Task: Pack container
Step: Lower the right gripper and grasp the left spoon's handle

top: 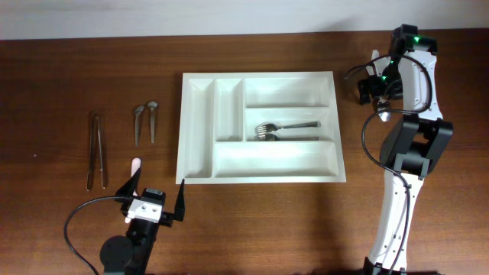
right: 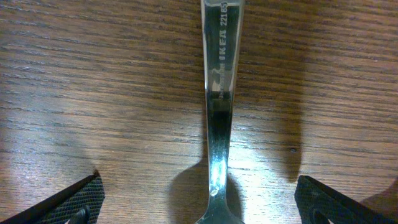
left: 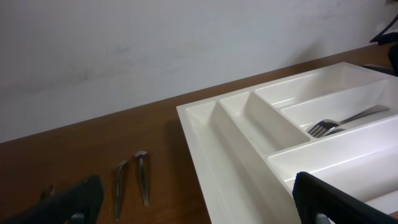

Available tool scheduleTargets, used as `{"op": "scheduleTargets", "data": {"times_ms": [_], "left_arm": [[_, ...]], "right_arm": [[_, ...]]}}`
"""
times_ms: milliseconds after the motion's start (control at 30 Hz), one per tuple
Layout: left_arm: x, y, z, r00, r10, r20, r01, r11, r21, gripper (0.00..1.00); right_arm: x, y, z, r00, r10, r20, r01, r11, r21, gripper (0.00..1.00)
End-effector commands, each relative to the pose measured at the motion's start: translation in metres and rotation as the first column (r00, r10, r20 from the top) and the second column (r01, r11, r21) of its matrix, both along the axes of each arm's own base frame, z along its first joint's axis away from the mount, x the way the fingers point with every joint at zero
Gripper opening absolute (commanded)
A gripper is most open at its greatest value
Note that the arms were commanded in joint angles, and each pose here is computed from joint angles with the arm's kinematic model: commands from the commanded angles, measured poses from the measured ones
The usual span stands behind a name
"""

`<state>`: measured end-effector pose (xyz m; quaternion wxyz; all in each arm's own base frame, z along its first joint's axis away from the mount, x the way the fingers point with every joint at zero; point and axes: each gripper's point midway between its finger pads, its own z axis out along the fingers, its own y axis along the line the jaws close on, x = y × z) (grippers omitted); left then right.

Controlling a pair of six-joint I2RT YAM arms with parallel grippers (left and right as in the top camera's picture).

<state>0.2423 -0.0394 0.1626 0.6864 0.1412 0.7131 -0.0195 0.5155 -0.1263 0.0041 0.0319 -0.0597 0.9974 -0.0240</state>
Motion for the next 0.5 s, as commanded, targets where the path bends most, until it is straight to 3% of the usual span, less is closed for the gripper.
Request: {"op": "scheduleTargets", "data": {"times_ms": [0,100,267,467], "left_arm": [[-0.0004,-0.0009,-0.0012,1.0,-0.004,-0.002,0.004,1.0,-0.005,0.99],[-0.0004,-0.0009,-0.0012,1.0,-0.004,-0.002,0.004,1.0,-0.005,0.99],[-0.0004,-0.0009,-0.0012,1.0,-0.004,-0.002,0.004,1.0,-0.005,0.99],[-0.0004,-0.0009,-0.0012,1.0,-0.004,-0.002,0.004,1.0,-0.005,0.99]], "right_arm": [[-0.0048,0.0007,-0.0192,0.999,0.006,-0.038,-0.006,1.0,0.004,0.99],[-0.0047,0.0006,-0.0192,0.999,0.007,-0.038,-0.007,1.0,0.004,1.0],[-0.0044,0.0009,-0.0192,0.999,0.008,-0.037,-0.008,1.0,0.005,0.8],[-0.0005,0.0098,-0.0192,1.0,0.023,-0.017,-0.022,0.998,0.057,0.81]]}}
